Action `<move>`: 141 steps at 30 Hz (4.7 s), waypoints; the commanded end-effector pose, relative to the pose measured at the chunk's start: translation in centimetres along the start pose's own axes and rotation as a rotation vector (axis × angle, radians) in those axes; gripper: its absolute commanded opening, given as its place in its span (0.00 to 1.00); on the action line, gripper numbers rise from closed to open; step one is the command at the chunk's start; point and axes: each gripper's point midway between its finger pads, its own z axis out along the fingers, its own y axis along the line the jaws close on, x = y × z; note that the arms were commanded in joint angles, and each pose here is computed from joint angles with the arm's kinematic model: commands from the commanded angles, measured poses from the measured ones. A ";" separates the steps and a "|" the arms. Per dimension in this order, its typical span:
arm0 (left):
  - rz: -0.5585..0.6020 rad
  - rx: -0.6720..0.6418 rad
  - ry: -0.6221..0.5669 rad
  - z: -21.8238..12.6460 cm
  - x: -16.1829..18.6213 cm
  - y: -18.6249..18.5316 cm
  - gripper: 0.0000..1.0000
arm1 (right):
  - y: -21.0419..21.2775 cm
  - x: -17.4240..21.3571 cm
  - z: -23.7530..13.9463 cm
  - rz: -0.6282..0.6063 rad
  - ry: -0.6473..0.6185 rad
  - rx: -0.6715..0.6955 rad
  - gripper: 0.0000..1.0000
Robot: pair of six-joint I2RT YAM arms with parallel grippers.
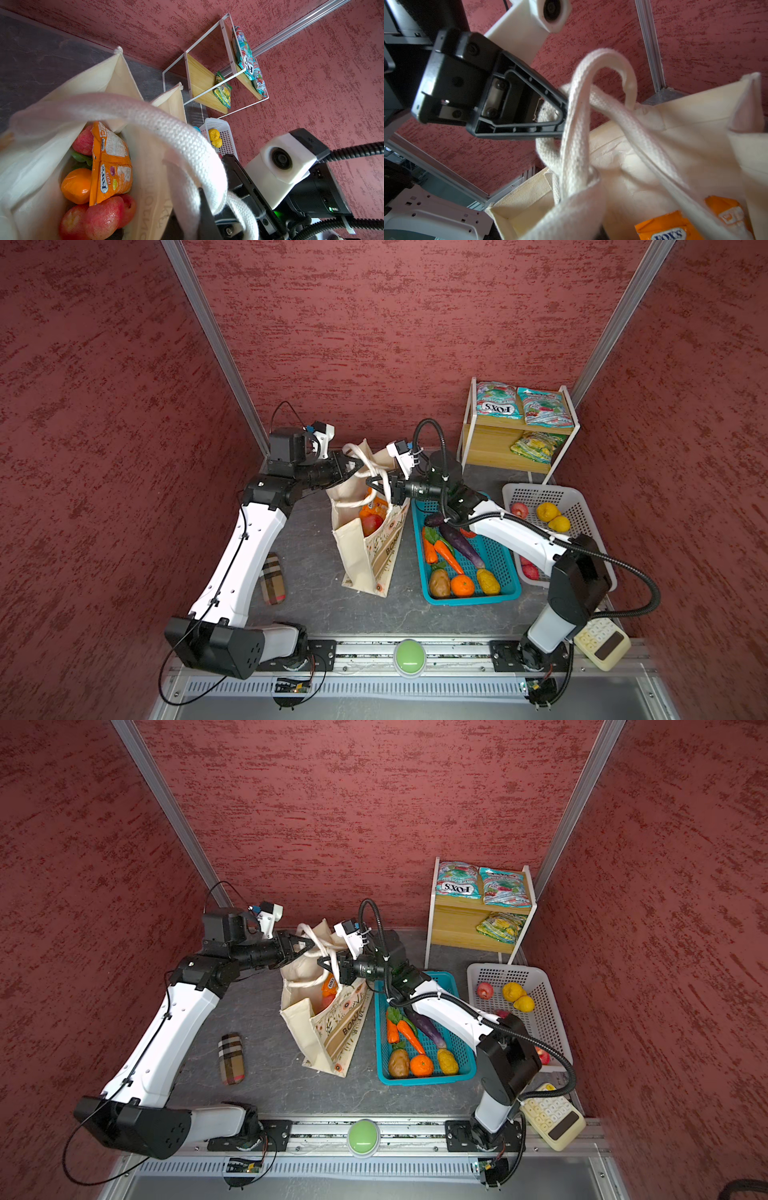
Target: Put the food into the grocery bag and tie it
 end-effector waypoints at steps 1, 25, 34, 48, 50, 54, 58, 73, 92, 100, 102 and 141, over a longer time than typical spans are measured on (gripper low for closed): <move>0.025 0.059 -0.037 -2.7 -0.4 -1.9 0.00 | -5.6 0.7 -1.0 -0.028 0.035 0.248 0.07; -0.013 -0.136 -0.036 -4.4 -0.1 3.5 0.00 | -6.0 -5.5 -6.8 -0.110 -0.245 0.437 0.08; -0.016 -0.229 -0.033 -4.9 0.6 5.7 0.00 | -5.6 -7.7 -10.7 -0.058 -0.439 0.428 0.08; -0.022 -0.351 -0.124 -7.2 -0.9 8.2 0.00 | -7.2 -7.9 -15.8 -0.034 -0.546 0.546 0.06; -0.034 -0.359 -0.151 -7.6 -1.4 8.6 0.00 | -7.6 -7.7 -16.5 -0.036 -0.550 0.578 0.04; -0.078 -0.393 -0.208 -8.8 -2.2 10.0 0.00 | -8.4 -6.9 -17.9 -0.043 -0.543 0.656 0.01; -0.142 -0.482 -0.265 -10.5 -2.7 12.7 0.00 | -9.8 -5.7 -19.9 -0.041 -0.526 0.783 0.00; -0.335 -0.839 -0.462 -18.2 -1.9 22.9 0.00 | -16.0 -0.8 -33.8 0.003 -0.535 1.410 0.00; -0.431 -0.788 -0.598 -21.7 -4.6 24.0 0.00 | -16.3 -0.4 -35.8 0.011 -0.557 1.415 0.00; -0.439 -0.765 -0.602 -21.8 -5.0 24.0 0.00 | -16.2 -0.3 -35.9 0.009 -0.551 1.406 0.00; -0.434 -0.752 -0.596 -21.6 -5.2 23.7 0.00 | -16.1 -0.6 -35.5 0.012 -0.556 1.377 0.00; 0.015 -0.246 -0.124 -5.4 -1.4 3.7 0.02 | -5.8 -2.2 -14.4 -0.207 -0.277 0.521 0.00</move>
